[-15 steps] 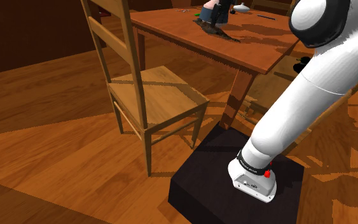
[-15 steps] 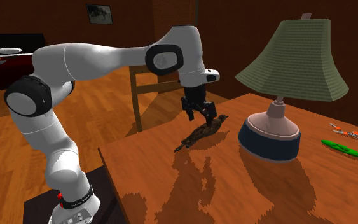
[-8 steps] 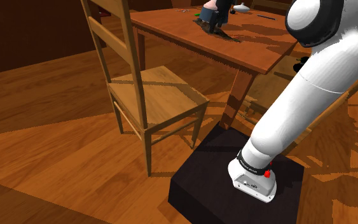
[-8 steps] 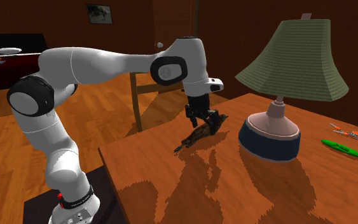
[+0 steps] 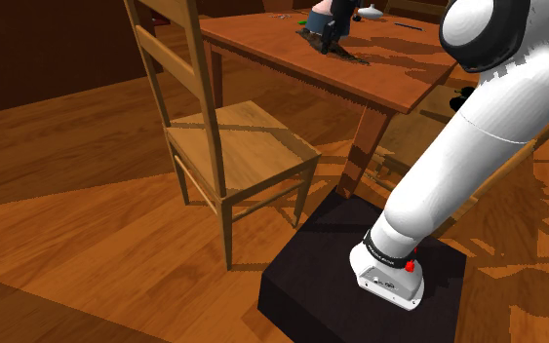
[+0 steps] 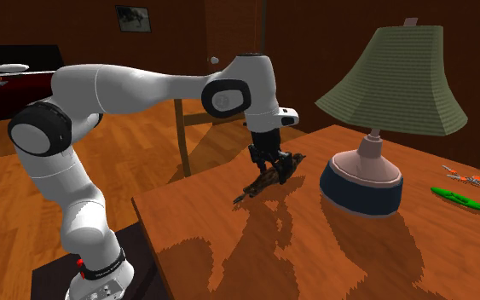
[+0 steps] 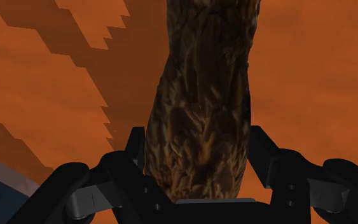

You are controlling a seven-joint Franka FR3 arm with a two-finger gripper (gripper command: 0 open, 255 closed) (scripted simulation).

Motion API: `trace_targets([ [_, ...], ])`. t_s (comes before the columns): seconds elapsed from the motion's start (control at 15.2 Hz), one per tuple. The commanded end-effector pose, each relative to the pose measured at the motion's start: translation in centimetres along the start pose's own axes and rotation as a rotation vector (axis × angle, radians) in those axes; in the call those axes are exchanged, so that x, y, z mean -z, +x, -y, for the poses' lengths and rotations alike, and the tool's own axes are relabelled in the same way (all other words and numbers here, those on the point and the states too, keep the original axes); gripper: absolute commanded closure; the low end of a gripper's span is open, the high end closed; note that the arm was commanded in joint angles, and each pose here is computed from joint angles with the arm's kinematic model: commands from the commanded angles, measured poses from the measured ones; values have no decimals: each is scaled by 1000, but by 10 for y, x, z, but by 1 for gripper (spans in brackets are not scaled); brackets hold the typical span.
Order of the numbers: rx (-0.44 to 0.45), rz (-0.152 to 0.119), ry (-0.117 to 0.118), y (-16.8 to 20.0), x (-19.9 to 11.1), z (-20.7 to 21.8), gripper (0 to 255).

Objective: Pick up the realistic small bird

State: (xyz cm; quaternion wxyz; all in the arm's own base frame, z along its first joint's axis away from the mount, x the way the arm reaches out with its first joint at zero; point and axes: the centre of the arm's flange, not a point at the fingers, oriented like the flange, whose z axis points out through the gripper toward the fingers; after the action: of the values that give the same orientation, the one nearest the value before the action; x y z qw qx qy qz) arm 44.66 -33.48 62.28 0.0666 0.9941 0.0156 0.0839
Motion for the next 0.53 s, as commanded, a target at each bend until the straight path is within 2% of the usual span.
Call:
trace_targets([
  [0.0, 0, 0, 0, 0, 0, 0, 255],
  [0.26, 0, 0, 0, 0, 0, 0, 255],
  [0.46, 0, 0, 0, 3, 16, -2, 255],
])
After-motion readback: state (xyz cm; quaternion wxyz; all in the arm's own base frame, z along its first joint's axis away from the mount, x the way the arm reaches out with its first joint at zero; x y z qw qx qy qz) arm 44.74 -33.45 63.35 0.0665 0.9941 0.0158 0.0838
